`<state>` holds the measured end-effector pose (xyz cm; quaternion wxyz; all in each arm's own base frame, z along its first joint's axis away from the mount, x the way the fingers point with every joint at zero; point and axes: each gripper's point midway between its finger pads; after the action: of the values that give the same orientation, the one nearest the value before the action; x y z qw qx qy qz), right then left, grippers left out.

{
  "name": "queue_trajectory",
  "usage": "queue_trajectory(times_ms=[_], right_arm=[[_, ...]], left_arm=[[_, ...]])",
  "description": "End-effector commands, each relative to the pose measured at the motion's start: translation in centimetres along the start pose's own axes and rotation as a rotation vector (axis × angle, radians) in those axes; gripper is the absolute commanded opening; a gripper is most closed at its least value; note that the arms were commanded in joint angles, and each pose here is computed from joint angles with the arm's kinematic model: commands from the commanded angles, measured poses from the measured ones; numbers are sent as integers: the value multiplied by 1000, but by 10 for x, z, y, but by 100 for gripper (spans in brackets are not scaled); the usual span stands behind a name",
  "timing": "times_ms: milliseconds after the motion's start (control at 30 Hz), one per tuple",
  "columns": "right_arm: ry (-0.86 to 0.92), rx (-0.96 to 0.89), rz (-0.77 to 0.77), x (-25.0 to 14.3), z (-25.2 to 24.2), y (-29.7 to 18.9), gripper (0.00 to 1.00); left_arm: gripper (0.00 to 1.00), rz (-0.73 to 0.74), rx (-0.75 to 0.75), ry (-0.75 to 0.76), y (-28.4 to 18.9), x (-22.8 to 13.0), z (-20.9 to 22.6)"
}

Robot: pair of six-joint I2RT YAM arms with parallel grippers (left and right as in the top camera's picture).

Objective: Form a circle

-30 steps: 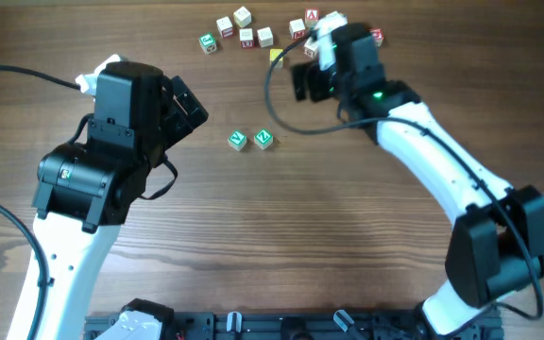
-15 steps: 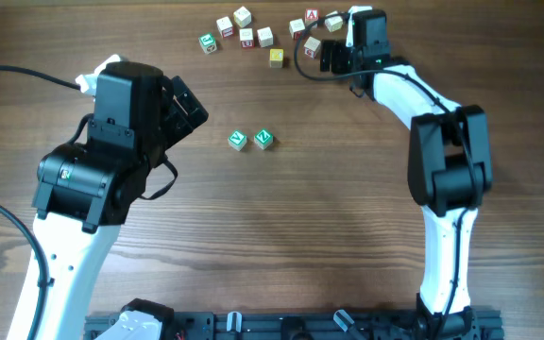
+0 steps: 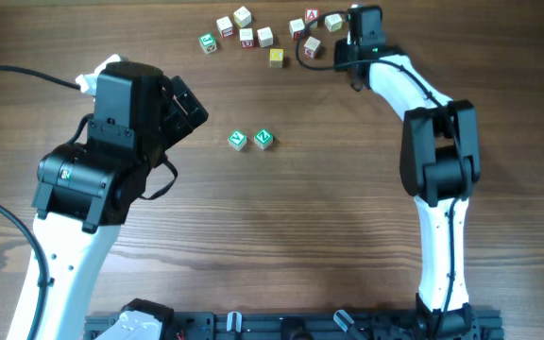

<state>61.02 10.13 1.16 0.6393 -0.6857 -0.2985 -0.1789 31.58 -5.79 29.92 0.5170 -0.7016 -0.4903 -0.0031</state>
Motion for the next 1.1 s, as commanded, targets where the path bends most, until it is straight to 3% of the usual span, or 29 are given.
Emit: queue_trajectory(times_ms=[0, 167, 267, 400, 533, 667, 767, 833, 933, 1067], right_arm=[[1, 9, -87, 58, -9, -79, 12], [-11, 251, 25, 46, 22, -164, 9], [40, 482, 221, 4, 61, -215, 6], [29, 522, 480, -57, 96, -237, 5], [-101, 572, 573, -98, 160, -250, 5], [-114, 408, 599, -134, 185, -236, 5], [-57, 375, 589, -156, 208, -223, 4], [-70, 406, 548, -170, 231, -214, 5], [-78, 442, 485, -178, 255, -208, 6], [-98, 379, 353, -171, 263, -194, 12]], left_arm=[[100, -15, 1, 2, -1, 4, 0], [100, -15, 2, 2, -1, 4, 0], [100, -15, 1, 2, -1, 4, 0], [100, -19, -4, 0, -1, 5, -1], [100, -45, -46, -10, -2, 12, -11], [100, -130, -40, -28, -7, 29, -9], [100, -335, 81, -58, -24, 65, 17], [100, -454, 132, -161, -40, 89, 38], [100, -484, 160, -347, -46, 103, 67], [100, -384, 181, -424, -30, 101, 86]])
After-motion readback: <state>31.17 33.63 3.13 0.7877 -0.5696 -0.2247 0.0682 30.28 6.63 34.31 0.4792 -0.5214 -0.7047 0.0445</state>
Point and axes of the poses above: each gripper's point midway between its finger pads, its own y axis out along the fingers, its own z axis along the line the jaws close on, x = y × z, and after that the axes turned 9 degrees about -y, right-handed
